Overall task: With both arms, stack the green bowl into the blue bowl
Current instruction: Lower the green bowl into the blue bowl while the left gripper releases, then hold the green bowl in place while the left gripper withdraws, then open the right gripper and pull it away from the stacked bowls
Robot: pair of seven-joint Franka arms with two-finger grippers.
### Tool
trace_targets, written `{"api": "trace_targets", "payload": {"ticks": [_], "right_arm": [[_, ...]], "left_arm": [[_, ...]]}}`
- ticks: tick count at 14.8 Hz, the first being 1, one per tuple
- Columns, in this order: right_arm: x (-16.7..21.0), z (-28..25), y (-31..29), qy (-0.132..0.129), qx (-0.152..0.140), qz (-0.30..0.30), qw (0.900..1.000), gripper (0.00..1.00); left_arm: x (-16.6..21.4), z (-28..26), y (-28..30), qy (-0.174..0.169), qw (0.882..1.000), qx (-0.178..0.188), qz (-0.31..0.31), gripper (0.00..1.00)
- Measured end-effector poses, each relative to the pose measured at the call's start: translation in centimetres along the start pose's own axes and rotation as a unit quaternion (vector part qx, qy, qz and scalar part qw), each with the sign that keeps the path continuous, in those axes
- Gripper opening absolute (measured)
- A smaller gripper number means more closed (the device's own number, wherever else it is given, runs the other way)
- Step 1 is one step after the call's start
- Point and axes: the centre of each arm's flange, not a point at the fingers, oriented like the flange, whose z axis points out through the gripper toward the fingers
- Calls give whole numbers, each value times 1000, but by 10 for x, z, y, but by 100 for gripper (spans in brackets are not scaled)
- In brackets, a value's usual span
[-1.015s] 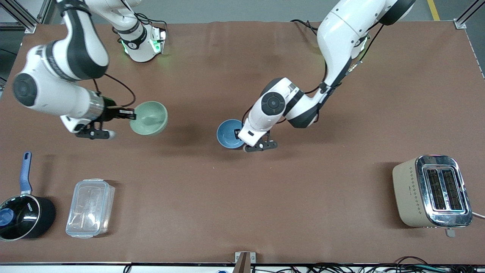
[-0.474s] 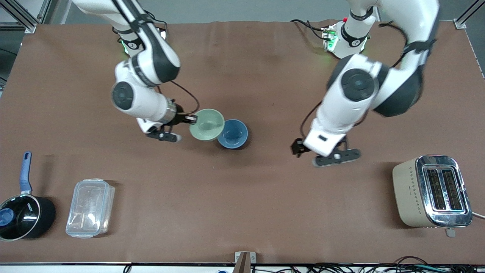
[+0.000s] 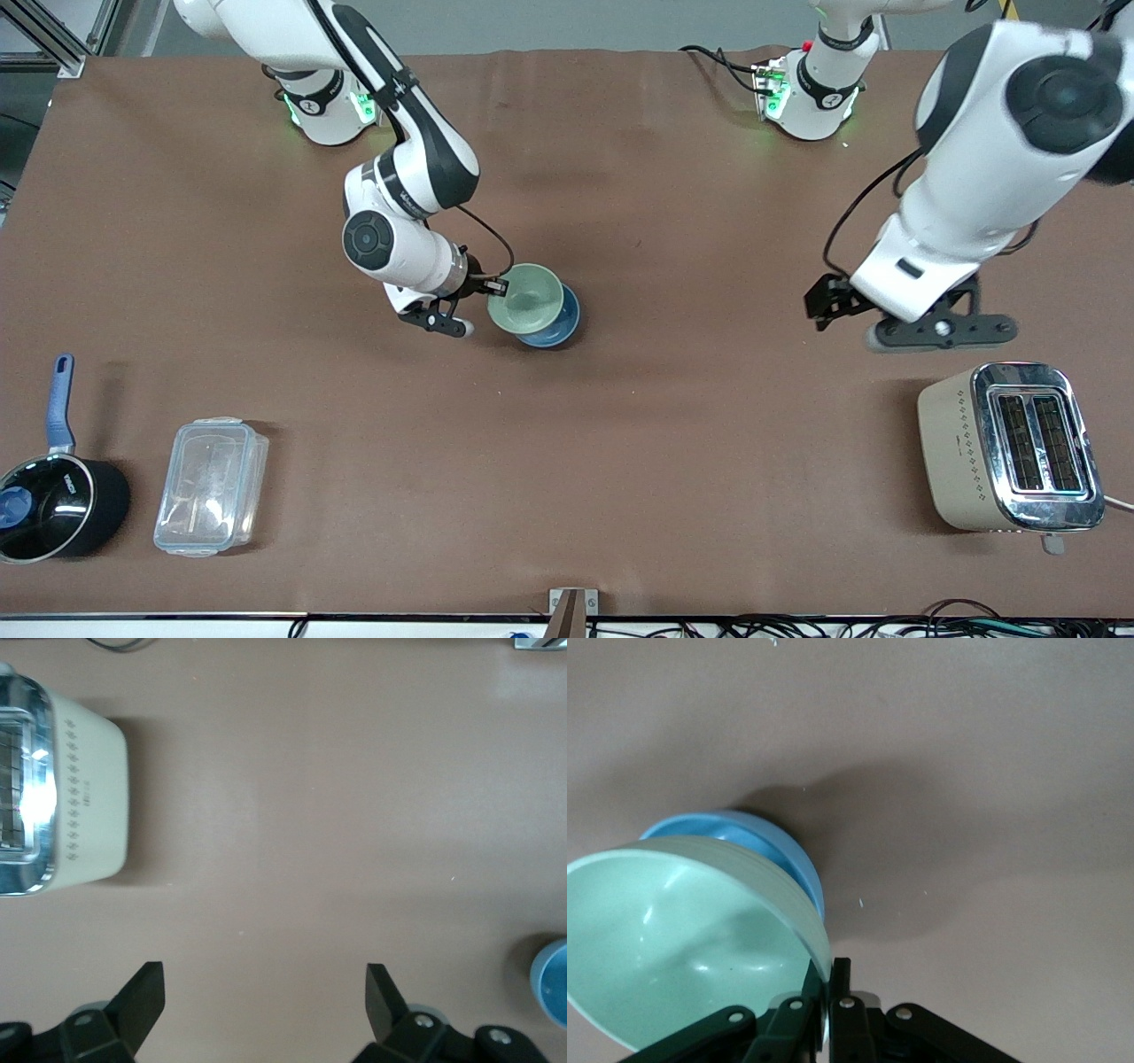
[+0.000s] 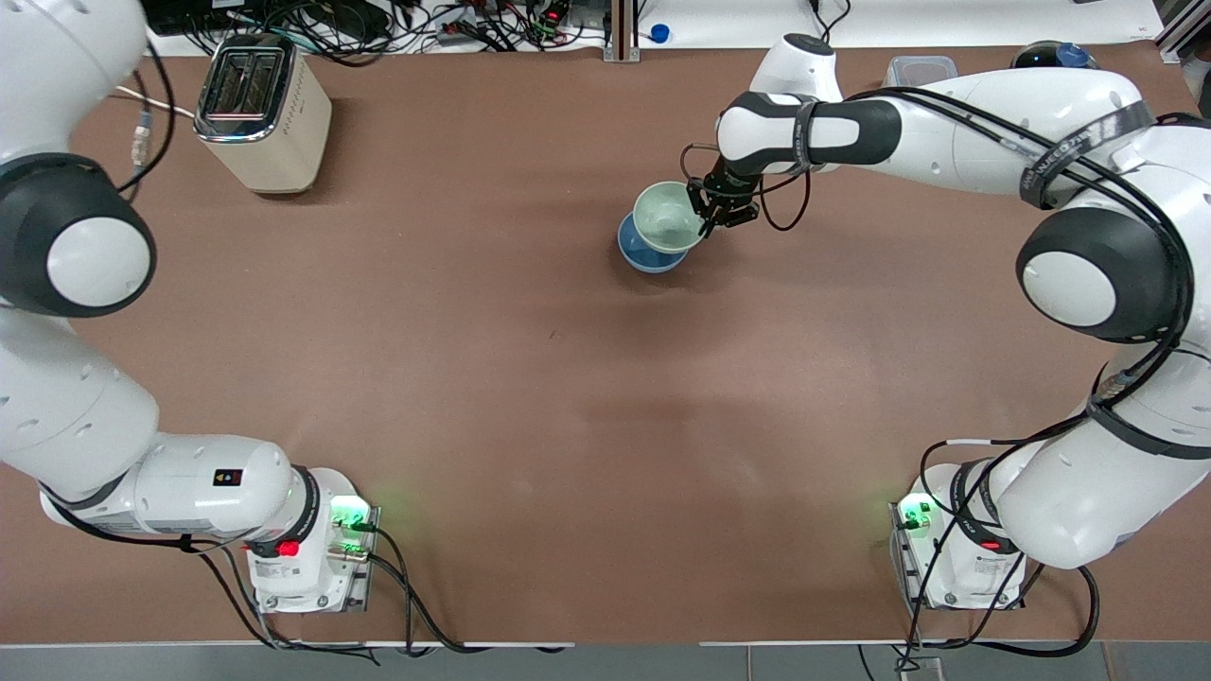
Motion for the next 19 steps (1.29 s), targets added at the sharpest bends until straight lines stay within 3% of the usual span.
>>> {"api": "trace_targets", "payload": {"ticks": [9,16,19], "right_arm": [[-10,32,-13,-10,10,7,1000,4],[-8,41,-17,-13,7,6,1000,8],[-8,42,-17,-14,7,6,1000,18]], "left_arm": [[-60,-52,-79,-63,997,-10,41,100],[-79,-59,-89,-66,997,-8,40,100],[-80,-59,-100,-68,997,-17,38,100]]}}
